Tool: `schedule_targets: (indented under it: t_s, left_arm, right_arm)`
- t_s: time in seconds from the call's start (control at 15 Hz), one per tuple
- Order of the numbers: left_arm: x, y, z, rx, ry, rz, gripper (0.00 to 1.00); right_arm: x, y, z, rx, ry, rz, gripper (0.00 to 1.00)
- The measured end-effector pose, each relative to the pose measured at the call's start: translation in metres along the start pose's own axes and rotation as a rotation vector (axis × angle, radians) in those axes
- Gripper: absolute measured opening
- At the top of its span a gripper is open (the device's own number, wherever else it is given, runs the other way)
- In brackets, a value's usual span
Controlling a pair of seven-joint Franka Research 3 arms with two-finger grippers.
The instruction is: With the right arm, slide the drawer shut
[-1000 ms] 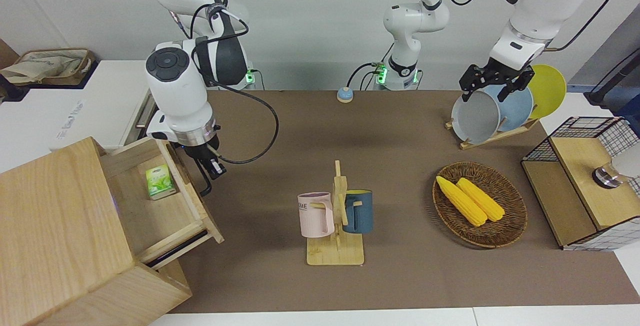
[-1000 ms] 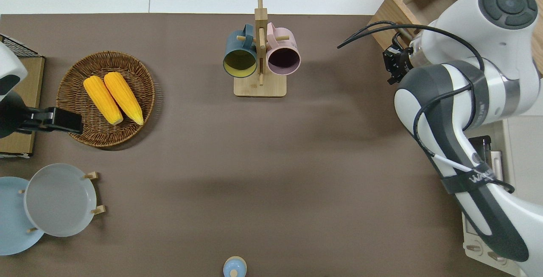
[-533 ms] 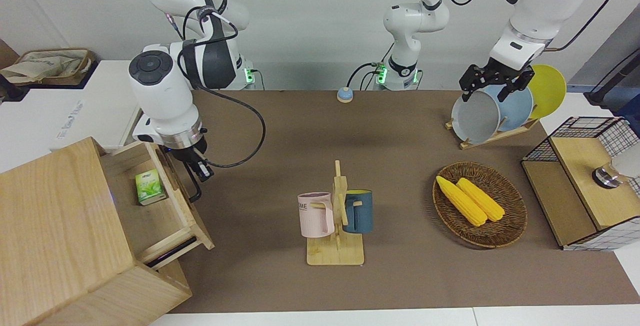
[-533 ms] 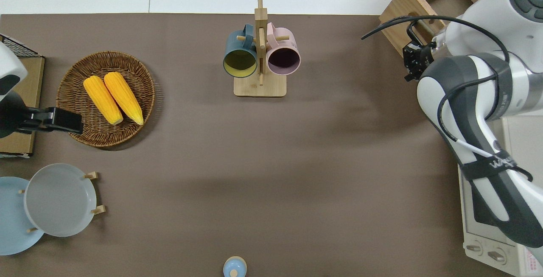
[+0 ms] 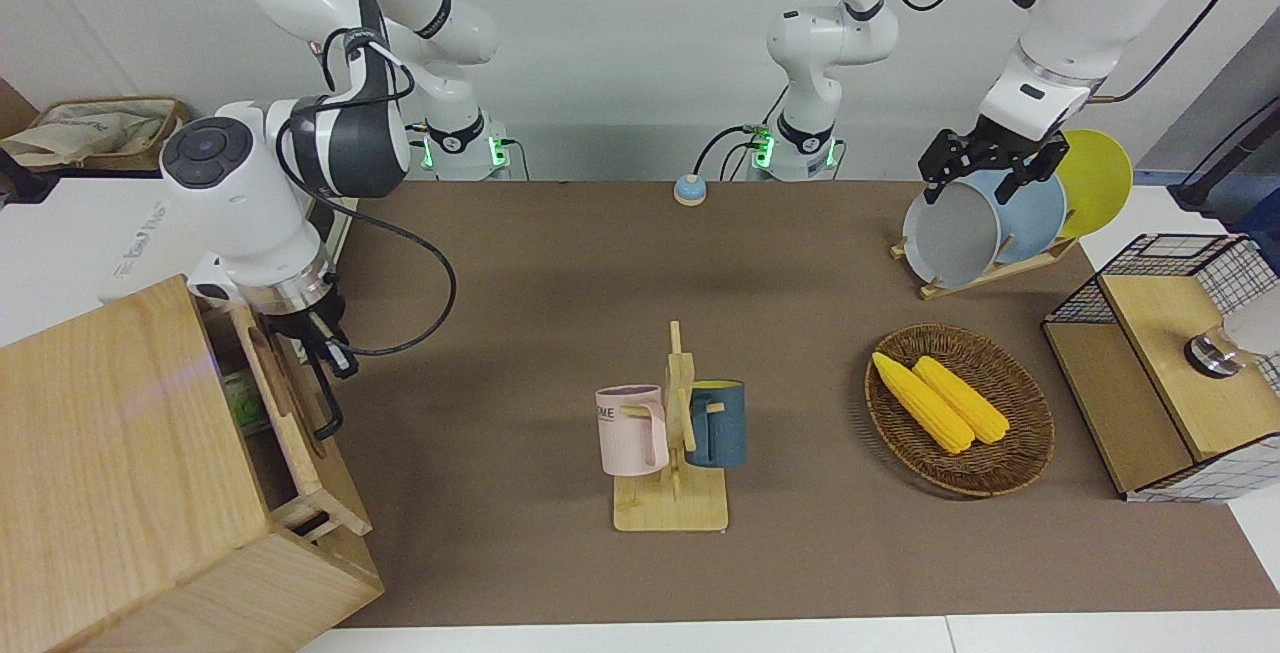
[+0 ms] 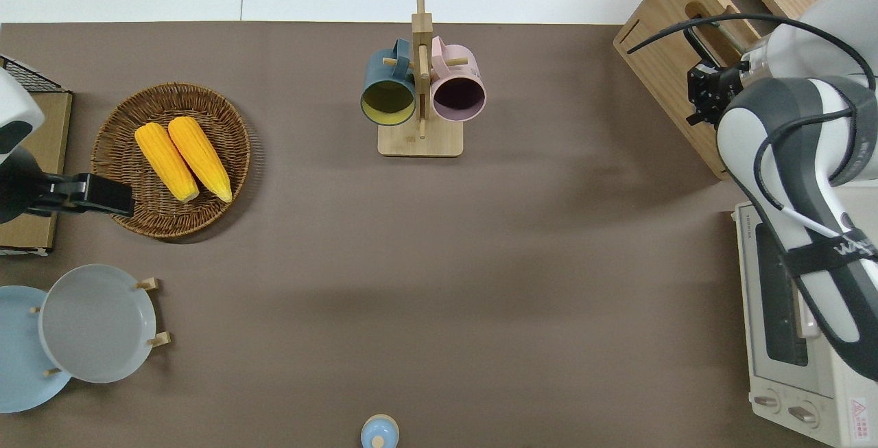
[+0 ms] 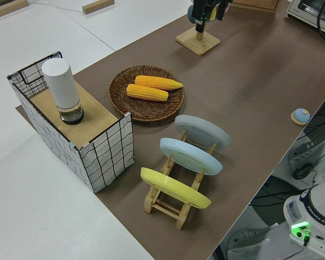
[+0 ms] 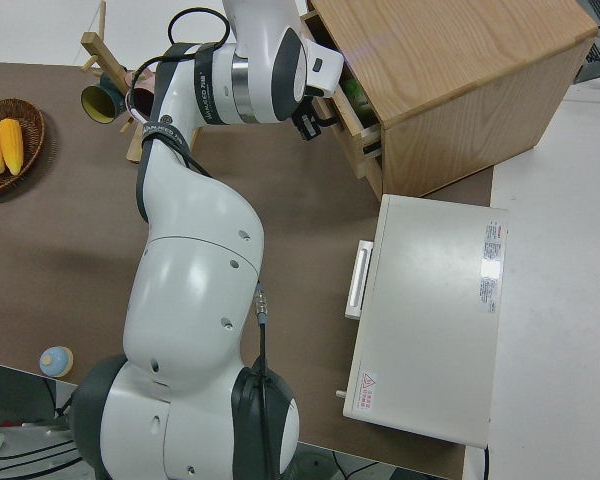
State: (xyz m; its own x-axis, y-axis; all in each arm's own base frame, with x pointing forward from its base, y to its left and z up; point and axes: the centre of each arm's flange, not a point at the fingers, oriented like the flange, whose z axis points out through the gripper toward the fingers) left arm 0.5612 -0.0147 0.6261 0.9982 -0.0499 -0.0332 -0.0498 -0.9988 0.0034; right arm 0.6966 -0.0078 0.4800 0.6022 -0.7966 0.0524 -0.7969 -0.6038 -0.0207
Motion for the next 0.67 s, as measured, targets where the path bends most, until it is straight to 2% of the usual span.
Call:
schedule_targets:
  t_s: [0.33,0.67]
  left_arm:
    - [0.000,0.000,0.000,0.000,0.000,0.000,1.00]
    - [0.000,0.000,0.000,0.000,0.000,0.000,1.00]
  right_arm:
    - [0.024,0.019,0.001,0.000,0.001,-0.033,0.01]
    - [0.026,0.020,0.002,-0.001,0.000,-0.036,0.01]
